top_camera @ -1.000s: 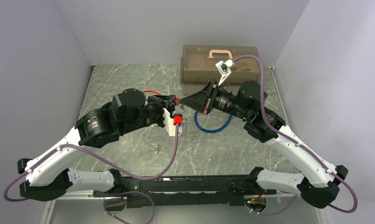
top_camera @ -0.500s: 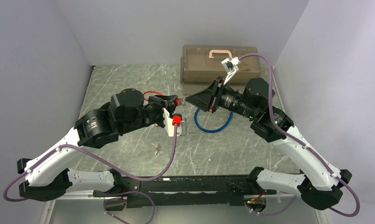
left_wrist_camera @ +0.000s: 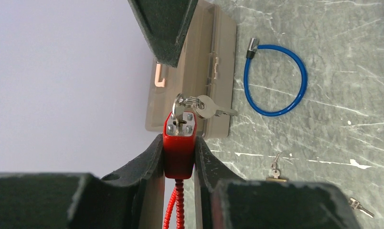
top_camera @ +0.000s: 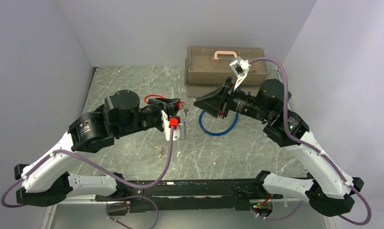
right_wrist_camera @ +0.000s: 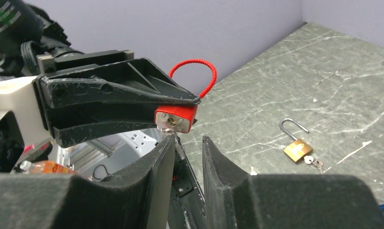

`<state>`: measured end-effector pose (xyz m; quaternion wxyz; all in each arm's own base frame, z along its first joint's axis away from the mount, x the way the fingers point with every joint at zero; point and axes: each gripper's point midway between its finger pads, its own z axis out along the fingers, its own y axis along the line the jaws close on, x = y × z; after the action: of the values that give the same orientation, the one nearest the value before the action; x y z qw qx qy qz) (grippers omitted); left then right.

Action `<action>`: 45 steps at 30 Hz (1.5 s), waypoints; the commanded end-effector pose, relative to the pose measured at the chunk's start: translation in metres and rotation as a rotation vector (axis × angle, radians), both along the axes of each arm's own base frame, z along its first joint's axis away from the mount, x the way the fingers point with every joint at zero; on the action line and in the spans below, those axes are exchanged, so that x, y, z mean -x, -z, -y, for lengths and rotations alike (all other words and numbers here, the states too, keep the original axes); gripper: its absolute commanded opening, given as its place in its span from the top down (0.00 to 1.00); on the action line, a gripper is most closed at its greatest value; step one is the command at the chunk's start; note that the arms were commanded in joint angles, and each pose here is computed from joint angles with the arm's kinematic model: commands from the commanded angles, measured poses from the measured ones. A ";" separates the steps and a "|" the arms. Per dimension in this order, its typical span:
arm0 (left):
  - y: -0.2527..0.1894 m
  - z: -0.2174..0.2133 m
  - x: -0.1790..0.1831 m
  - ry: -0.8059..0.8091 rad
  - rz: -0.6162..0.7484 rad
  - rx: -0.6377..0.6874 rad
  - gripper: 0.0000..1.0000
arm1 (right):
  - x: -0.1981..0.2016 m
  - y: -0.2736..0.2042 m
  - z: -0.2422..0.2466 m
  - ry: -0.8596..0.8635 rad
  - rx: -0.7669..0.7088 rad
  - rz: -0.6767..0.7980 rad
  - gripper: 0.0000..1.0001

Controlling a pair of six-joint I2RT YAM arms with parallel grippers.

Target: Unlock with the key

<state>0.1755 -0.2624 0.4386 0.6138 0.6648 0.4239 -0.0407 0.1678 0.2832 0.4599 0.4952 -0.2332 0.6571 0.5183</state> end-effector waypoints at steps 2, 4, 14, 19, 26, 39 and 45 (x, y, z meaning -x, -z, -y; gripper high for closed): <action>-0.022 -0.002 0.009 0.029 0.005 0.068 1.00 | 0.020 -0.027 0.000 -0.103 -0.009 0.220 0.69; -0.020 -0.001 0.010 0.035 -0.006 0.064 1.00 | 0.023 -0.029 -0.004 -0.116 0.005 0.263 0.69; -0.007 0.008 0.021 0.076 -0.166 0.043 1.00 | 0.049 -0.020 -0.011 -0.196 0.147 0.564 0.63; -0.012 0.013 0.023 0.087 -0.309 0.066 1.00 | 0.052 -0.014 -0.014 -0.180 0.213 0.646 0.65; -0.016 0.017 0.039 0.159 -0.514 0.080 1.00 | 0.050 -0.019 -0.009 -0.127 0.221 0.713 0.84; -0.020 0.020 0.058 0.241 -0.607 0.098 1.00 | 0.054 -0.027 -0.007 -0.138 0.206 0.701 0.63; -0.017 0.019 0.060 0.248 -0.616 0.094 1.00 | 0.055 -0.040 -0.006 -0.114 0.148 0.701 0.60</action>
<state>0.1247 -0.2830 0.4402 0.4633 0.6445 0.5217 -0.3127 0.1195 0.2942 0.4654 0.6113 -0.4955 0.5005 0.3610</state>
